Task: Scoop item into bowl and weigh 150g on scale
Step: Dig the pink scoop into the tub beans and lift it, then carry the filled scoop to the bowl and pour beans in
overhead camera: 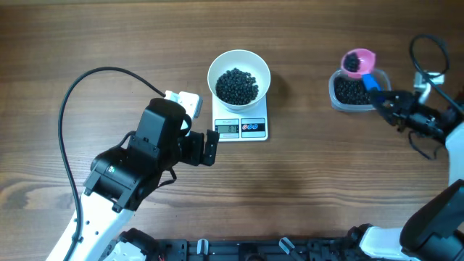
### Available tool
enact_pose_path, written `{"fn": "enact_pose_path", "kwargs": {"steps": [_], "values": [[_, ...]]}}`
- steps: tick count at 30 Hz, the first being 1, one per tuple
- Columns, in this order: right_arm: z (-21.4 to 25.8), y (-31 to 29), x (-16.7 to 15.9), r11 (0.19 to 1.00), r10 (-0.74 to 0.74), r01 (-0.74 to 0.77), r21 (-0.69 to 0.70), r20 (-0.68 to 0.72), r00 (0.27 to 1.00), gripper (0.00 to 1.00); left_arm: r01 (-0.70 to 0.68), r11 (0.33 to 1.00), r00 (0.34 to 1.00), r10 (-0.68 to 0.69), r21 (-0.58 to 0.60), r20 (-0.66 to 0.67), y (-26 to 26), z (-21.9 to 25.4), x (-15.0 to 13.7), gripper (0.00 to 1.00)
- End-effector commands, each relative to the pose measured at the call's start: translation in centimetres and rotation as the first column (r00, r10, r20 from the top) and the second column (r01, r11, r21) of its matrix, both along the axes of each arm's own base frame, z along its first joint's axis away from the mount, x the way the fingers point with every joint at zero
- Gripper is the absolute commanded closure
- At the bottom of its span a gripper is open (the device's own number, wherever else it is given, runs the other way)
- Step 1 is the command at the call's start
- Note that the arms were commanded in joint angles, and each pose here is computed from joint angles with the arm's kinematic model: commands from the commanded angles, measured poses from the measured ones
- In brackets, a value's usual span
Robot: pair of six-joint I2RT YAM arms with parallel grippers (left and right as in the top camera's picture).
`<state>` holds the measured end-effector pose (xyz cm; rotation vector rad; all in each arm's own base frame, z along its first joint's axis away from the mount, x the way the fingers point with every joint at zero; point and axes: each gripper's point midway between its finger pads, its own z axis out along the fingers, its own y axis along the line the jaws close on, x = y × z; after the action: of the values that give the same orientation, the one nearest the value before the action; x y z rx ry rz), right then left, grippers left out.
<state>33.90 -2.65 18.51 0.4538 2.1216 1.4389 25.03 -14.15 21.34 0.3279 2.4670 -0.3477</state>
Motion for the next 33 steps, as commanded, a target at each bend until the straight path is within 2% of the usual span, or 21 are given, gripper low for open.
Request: {"fn": "enact_pose_path", "kwargs": {"steps": [1, 5, 8, 11, 13, 17, 22, 28, 30, 33], "values": [[0.9, 4.3, 0.7, 0.990, 0.120, -0.120, 0.078, 0.007, 0.993, 0.96, 0.022, 1.000, 1.000, -0.022, 0.001, 0.006, -0.2, 0.1, -0.1, 0.00], [2.0, 10.3, 2.0, 0.959, 0.277, -0.282, 0.043, 0.086, 0.957, 0.96, 0.022, 1.000, 1.000, -0.022, 0.001, 0.006, -0.2, 0.1, -0.1, 0.00], [1.8, 14.7, 3.3, 0.942, 0.336, -0.331, -0.060, 0.115, 0.935, 0.96, 0.022, 1.000, 1.000, -0.022, 0.001, 0.006, -0.2, 0.1, -0.1, 0.00], [1.1, 19.0, 3.2, 0.909, 0.405, -0.380, -0.172, 0.146, 0.903, 0.96, 0.022, 1.000, 1.000, -0.022, 0.001, 0.006, -0.2, 0.1, -0.1, 0.00], [-0.9, 20.8, 3.5, 0.874, 0.417, -0.354, -0.333, 0.140, 0.898, 0.96, 0.022, 1.000, 1.000, -0.022, 0.001, 0.006, -0.2, 0.1, -0.1, 0.00], [-2.6, 22.6, 3.2, 0.791, 0.463, -0.333, -0.513, 0.146, 0.874, 0.96, 0.022, 1.000, 1.000, -0.022, 0.001, 0.006, -0.2, 0.1, -0.1, 0.00], [-2.7, 22.9, 2.9, 0.581, 0.536, -0.250, -0.774, 0.133, 0.833, 0.96, 0.022, 1.000, 1.000, -0.022, 0.001, 0.006, -0.2, 0.1, -0.1, 0.00], [-1.1, 23.1, 2.5, 0.503, 0.611, -0.192, -0.843, 0.189, 0.769, 0.96, 0.022, 1.000, 1.000, -0.022, 0.001, 0.006, -0.2, 0.1, -0.1, 0.00], [-1.2, 23.3, 2.4, 0.442, 0.661, -0.170, -0.881, 0.192, 0.726, 0.96, 0.022, 1.000, 1.000, -0.022, 0.001, 0.006, -0.2, 0.1, -0.1, 0.00], [-1.4, 22.9, 2.8, 0.329, 0.691, -0.101, -0.939, 0.166, 0.704, 0.96, 0.022, 1.000, 1.000, -0.022, 0.001, 0.006, -0.2, 0.1, -0.1, 0.00]]}}
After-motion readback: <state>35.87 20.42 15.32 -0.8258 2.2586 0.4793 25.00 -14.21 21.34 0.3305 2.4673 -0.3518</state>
